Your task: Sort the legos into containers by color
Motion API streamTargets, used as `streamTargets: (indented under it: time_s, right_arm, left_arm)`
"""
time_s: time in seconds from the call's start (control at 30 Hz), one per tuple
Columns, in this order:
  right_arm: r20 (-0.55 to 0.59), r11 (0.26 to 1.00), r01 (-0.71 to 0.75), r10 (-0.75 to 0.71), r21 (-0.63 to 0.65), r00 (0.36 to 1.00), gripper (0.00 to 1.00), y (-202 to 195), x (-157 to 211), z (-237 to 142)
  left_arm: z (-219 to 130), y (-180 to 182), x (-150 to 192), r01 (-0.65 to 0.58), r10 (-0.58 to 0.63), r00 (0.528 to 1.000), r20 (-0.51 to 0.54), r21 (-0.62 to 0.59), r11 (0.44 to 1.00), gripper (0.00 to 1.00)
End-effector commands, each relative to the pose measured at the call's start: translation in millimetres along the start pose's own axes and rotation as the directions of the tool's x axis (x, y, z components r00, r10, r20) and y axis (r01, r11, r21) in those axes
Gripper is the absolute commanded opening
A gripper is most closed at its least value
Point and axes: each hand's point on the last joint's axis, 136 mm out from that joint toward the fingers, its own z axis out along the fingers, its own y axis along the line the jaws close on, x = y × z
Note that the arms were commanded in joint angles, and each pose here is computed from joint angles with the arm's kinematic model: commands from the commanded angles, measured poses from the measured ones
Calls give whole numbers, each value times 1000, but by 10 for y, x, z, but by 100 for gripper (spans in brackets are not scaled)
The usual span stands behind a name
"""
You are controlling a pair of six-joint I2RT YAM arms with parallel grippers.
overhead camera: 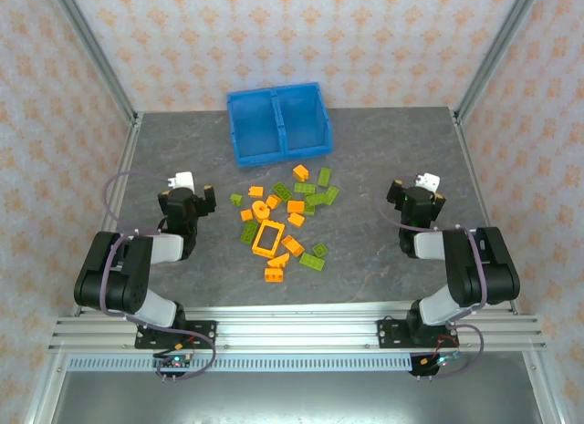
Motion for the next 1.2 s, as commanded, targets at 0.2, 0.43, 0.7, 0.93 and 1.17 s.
streamTargets:
  time_s: [0.2, 0.43, 0.7, 0.93, 1.17]
  right_arm:
    - [1, 1000, 3, -3, -6, 1000, 99, 1, -12, 3]
    - [23, 998, -25, 24, 53, 999, 99, -96, -115, -33]
    - [-54, 976, -171, 179, 133, 982, 99, -212, -630, -548]
    - [-532, 915, -399, 314, -50, 787, 99, 528, -608, -1075]
    - [-799, 949, -285, 68, -133, 597, 99, 1210, -109, -1262]
  left_arm:
    - [2, -39, -126, -5, 4, 999, 43, 10, 1000, 100]
    - [2, -39, -125, -5, 4, 999, 43, 10, 1000, 100]
    - [-97, -3, -261, 5, -5, 998, 65, 1, 1000, 100]
    - [-772, -118, -809, 56, -62, 996, 60, 100, 993, 100]
    - [-1826, -876, -1211, -52, 82, 996, -29, 559, 827, 100]
